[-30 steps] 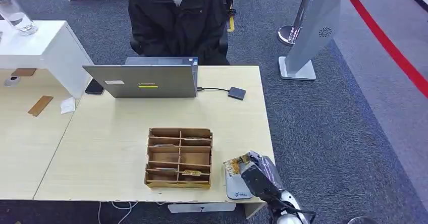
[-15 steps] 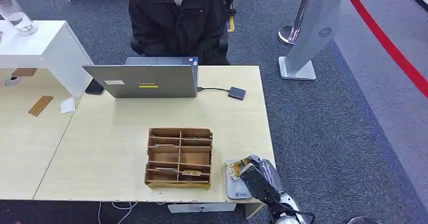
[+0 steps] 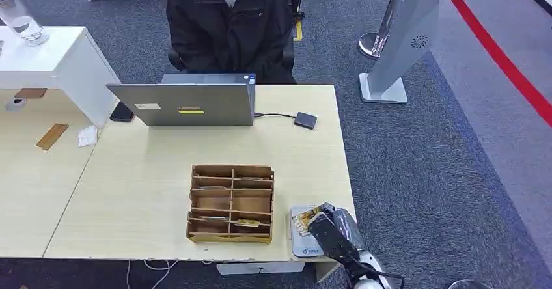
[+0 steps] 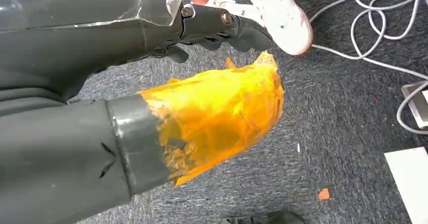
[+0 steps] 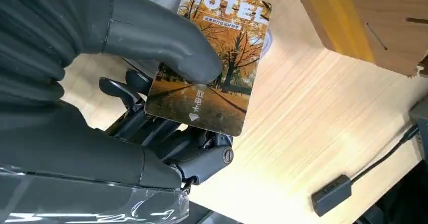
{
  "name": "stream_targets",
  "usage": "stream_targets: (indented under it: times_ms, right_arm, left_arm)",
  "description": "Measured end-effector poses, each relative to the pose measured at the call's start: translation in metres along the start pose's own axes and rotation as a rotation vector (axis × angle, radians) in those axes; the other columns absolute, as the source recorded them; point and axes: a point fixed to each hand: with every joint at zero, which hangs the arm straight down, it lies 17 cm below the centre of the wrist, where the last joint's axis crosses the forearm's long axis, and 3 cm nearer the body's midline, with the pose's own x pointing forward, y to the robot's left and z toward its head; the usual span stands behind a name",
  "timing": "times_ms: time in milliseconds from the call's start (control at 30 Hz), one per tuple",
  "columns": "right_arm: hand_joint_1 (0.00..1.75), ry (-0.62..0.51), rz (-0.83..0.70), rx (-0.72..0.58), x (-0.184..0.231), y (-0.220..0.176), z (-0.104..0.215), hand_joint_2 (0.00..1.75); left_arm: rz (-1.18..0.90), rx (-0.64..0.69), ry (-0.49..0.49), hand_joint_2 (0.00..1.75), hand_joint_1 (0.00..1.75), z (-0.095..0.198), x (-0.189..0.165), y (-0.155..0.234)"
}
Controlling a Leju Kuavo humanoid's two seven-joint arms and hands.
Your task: Pass the card to the sensor for recognition and then transmit it.
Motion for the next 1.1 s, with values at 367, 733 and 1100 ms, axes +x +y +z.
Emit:
stream_targets:
  times_ms: [367, 733, 1100]
  right_arm:
    - [1.75, 0.044, 0.027, -0.002, -0.015, 0.002, -0.004, 1.75]
    - [1.75, 0.053, 0.032, 0.001, -0.018, 0.004, -0.010, 1.75]
    - [1.75, 0.063, 0.041, 0.006, -0.021, 0.006, -0.016, 1.75]
  left_arm:
    - [0.003, 0.003, 0.003, 0.00, 0.00, 0.000, -0.001, 0.001]
    - [0.006, 0.004, 0.005, 0.00, 0.00, 0.000, -0.001, 0.001]
    - [0.006, 0.004, 0.007, 0.00, 0.00, 0.000, -0.001, 0.001]
